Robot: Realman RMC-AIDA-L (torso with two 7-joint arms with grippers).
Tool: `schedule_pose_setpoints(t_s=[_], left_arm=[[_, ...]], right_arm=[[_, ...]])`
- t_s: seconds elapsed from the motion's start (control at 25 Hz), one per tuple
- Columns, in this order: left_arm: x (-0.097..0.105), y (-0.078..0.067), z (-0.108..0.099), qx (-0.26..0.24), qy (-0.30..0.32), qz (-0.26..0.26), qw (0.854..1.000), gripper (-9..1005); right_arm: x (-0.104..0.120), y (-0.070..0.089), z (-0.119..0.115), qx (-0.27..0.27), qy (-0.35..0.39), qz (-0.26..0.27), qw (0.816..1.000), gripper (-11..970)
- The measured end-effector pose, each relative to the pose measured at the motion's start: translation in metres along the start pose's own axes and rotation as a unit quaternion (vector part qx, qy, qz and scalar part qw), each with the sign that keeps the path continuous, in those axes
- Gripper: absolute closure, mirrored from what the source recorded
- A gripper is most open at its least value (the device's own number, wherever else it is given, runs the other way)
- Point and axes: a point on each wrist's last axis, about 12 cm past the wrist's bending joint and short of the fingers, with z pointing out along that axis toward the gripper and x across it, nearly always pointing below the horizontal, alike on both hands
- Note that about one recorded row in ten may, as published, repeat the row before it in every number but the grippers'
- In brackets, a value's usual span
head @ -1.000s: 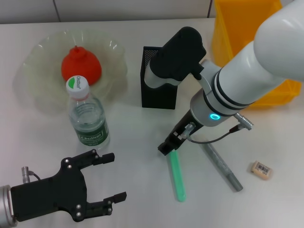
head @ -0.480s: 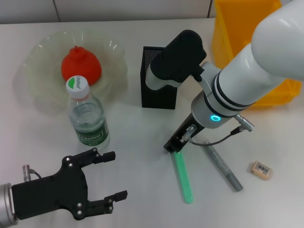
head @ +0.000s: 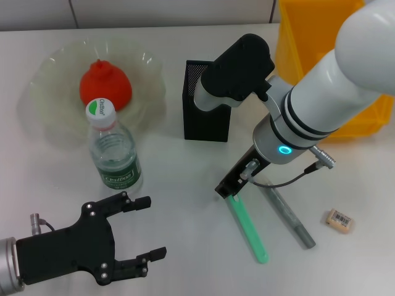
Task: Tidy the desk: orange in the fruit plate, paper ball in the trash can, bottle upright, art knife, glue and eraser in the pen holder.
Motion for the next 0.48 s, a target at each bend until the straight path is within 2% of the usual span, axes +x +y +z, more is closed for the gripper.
schedule_pose_setpoints(t_s=[0.32, 0.48], left_arm=[[0.0001, 0.0003, -0.0005, -0.001, 0.001, 0.0, 1.0, 194], [0.0001, 0.0004, -0.0006, -0.001, 0.001, 0.0, 1.0, 194]], right_arm=[[0.0037, 0.0007, 0.0004, -0.004, 0.013, 0.003, 1.0, 548], [0.0054, 0.0012, 0.0015, -0.004, 0.018, 0.002, 1.0, 547]])
